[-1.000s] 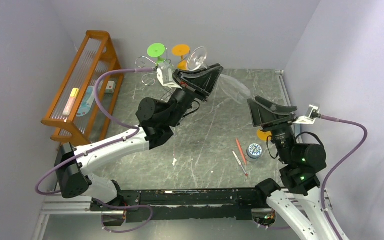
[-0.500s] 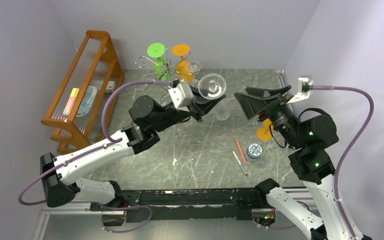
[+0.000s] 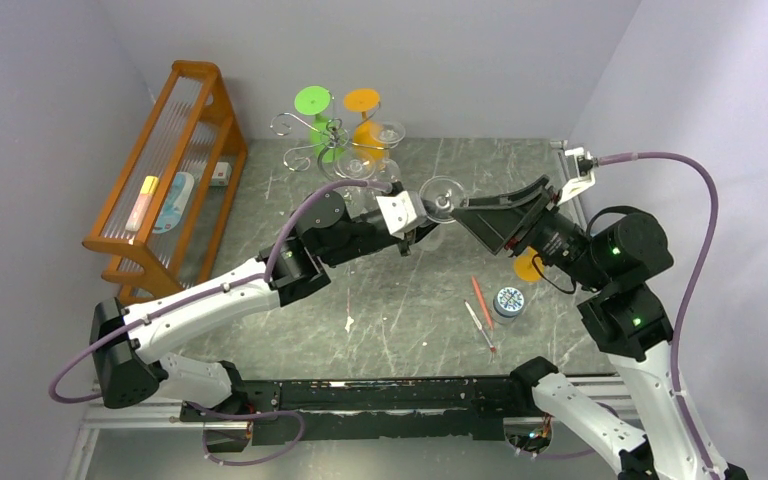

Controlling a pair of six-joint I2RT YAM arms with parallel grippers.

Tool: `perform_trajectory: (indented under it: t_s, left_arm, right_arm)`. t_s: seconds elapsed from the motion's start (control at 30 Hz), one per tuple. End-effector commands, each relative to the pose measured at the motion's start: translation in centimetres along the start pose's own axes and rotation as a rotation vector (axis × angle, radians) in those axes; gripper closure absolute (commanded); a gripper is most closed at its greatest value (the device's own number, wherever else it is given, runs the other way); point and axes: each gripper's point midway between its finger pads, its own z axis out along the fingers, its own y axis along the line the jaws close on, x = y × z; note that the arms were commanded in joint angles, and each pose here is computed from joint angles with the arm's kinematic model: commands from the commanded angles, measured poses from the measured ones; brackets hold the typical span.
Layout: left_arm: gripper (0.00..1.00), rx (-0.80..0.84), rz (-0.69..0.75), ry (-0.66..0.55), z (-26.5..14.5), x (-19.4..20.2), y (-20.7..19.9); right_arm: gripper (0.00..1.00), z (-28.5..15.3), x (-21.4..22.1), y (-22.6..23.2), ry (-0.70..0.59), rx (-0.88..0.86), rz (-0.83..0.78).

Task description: Place the wine glass upside down on the wine glass rack

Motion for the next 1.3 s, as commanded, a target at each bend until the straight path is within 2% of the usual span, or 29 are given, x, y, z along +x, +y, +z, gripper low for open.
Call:
perform_trajectory:
  t_s: [0.0,0.07,0.27,0.33,0.37,0.43,0.5,0.63,0.7,0.87,0.93,1.0,1.1,1.13,1.23,1.27]
  left_arm:
    - [0.95,0.027,0.058,-0.023,0.4,-0.6,-0.2]
    - [0.95,0.055,0.074,-0.023,0.4,-0.3,-0.7]
    - [0.95,0.141,0.092,-0.013,0.3,0.7,-2.3]
    - [0.94,0.16,0.084,-0.036,0.0,0.5,-2.8]
    - [0.9,0.154,0.075,-0.047,-0.1,0.6,-2.8]
    - [0.71,0.124,0.051,-0.083,-0.7,0.4,-2.7]
    - [0.62,0.11,0.03,-0.127,-1.1,0.0,-2.7]
    - [0.59,0.151,-0.002,-0.12,-1.1,0.4,-3.3]
    - [0.61,0.175,-0.024,-0.123,-1.1,0.3,-3.7]
    - [0.72,0.212,-0.056,-0.15,-1.6,-0.4,-4.4]
    - [0.81,0.224,-0.058,-0.156,-1.6,-0.6,-4.6]
    - [0.94,0.231,-0.055,-0.145,-1.6,-0.4,-4.7]
    - [0.95,0.211,-0.058,-0.128,-1.7,0.0,-4.4]
    - [0.95,0.196,-0.063,-0.119,-1.7,0.2,-4.2]
    - [0.95,0.169,-0.088,-0.074,-2.1,0.6,-3.8]
    - [0.95,0.178,-0.097,-0.066,-2.3,0.4,-4.0]
  right_arm:
    - [0.5,0.4,0.7,-0.4,0.025,0.027,0.134]
    - [0.56,0.8,1.2,-0.9,0.033,0.038,0.189]
    - [1.0,1.0,1.8,-0.2,0.103,0.033,0.277]
    - [1.0,0.8,1.4,-0.2,0.094,0.062,0.311]
    - [1.0,0.6,1.2,-0.1,0.078,0.067,0.325]
    - [1.0,0.3,0.5,0.3,0.036,0.066,0.373]
    - [1.0,0.0,-0.2,0.6,0.0,0.064,0.399]
    - [1.0,-0.1,-1.4,1.4,-0.019,0.07,0.397]
    - [1.0,-0.1,-1.8,1.7,-0.016,0.067,0.404]
    - [1.0,-0.5,-2.1,1.9,-0.035,0.076,0.423]
    - [1.0,-0.5,-2.2,1.9,-0.042,0.077,0.431]
    - [1.0,-0.5,-2.3,1.9,-0.045,0.076,0.436]
    - [1.0,-0.5,-2.4,1.7,-0.057,0.082,0.432]
    - [0.94,-0.5,-2.3,1.5,-0.06,0.088,0.429]
    - [0.61,-0.4,-1.9,0.6,-0.068,0.11,0.416]
    - [0.53,-0.5,-1.7,0.3,-0.072,0.117,0.414]
